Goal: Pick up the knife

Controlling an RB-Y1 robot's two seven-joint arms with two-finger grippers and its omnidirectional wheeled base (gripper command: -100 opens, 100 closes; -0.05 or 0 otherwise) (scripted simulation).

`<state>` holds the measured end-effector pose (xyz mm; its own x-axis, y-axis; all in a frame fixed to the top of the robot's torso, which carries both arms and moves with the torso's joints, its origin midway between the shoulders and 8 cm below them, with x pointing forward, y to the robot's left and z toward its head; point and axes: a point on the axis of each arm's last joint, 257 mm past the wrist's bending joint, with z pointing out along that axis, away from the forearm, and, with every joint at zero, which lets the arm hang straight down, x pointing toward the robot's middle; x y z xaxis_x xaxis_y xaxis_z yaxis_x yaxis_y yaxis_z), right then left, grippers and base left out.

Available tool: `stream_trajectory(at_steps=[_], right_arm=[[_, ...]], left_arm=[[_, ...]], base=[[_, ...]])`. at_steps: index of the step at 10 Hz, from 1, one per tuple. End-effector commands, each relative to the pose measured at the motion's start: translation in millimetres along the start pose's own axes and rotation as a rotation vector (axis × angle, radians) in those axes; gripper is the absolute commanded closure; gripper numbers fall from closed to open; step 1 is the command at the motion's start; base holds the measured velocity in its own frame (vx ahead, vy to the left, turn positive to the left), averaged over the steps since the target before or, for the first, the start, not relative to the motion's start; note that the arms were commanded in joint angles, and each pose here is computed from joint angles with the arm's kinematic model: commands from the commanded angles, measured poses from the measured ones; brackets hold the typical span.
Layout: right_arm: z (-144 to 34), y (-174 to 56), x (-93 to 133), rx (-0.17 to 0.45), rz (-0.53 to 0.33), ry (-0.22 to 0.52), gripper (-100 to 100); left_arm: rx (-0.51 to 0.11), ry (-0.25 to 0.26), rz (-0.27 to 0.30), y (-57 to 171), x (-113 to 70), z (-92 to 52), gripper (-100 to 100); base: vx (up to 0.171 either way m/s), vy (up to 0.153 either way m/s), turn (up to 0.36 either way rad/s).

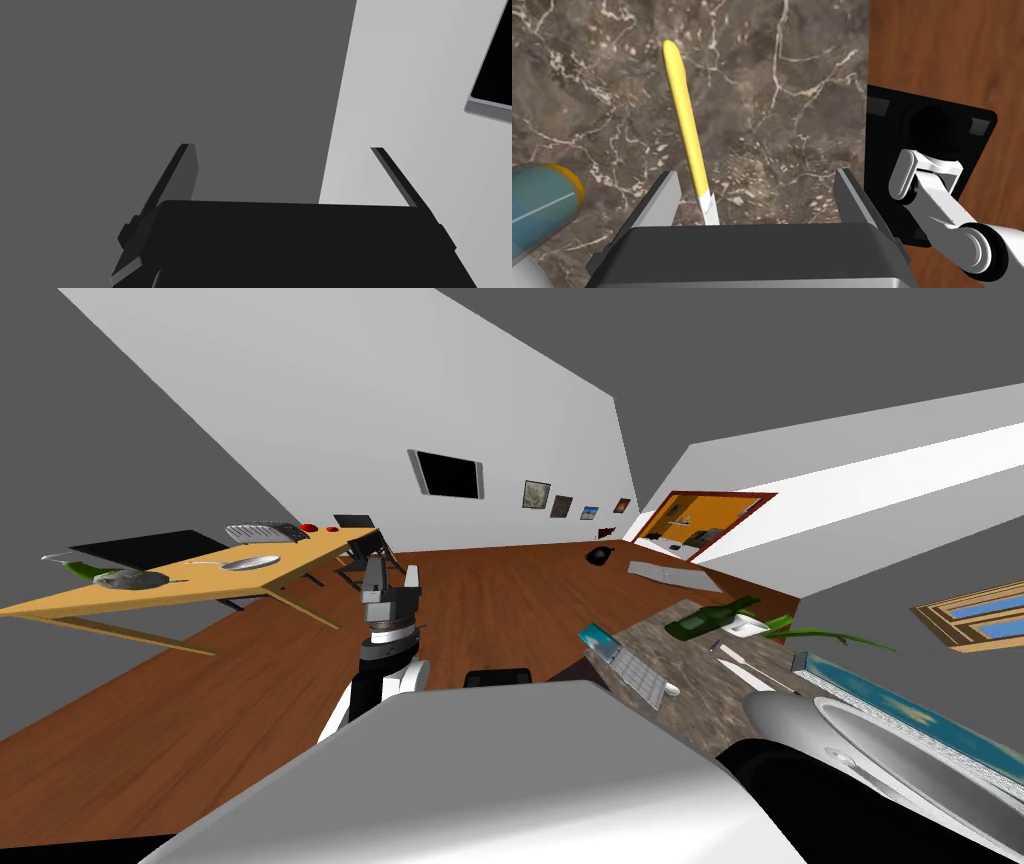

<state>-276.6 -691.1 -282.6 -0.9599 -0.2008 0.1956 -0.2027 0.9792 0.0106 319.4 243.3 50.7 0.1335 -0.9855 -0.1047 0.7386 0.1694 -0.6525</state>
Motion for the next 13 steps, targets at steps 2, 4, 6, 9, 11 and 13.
stream_trajectory(at_steps=[2, 4, 6, 9, 11, 13], right_arm=[[4.7, -9.1, -10.4, 0.022, -0.013, -0.028, -100], [10.7, -9.0, -19.1, 0.023, -0.018, -0.053, -100], [20.0, -9.2, -28.1, 0.034, -0.012, -0.087, -100], [21.9, -7.0, -32.1, 0.025, -0.02, -0.095, 0], [43.8, 4.7, -30.2, 0.024, -0.008, -0.093, -100], [40.5, 3.4, -30.3, 0.024, -0.01, -0.094, 100]], left_arm=[[0.0, 0.0, 0.0, 0.0, 0.0, 0.0, 0], [0.0, 0.0, 0.0, 0.0, 0.0, 0.0, 0], [0.0, 0.0, 0.0, 0.0, 0.0, 0.0, 0], [0.0, 0.0, 0.0, 0.0, 0.0, 0.0, 0], [0.0, 0.0, 0.0, 0.0, 0.0, 0.0, 0], [0.0, 0.0, 0.0, 0.0, 0.0, 0.0, 0]], base=[[0.01, -0.032, 0.105], [0.001, -0.024, 0.098], [-0.011, -0.022, 0.094], [-0.002, -0.003, -0.001], [-0.005, -0.028, 0.079], [-0.001, -0.009, 0.009]])
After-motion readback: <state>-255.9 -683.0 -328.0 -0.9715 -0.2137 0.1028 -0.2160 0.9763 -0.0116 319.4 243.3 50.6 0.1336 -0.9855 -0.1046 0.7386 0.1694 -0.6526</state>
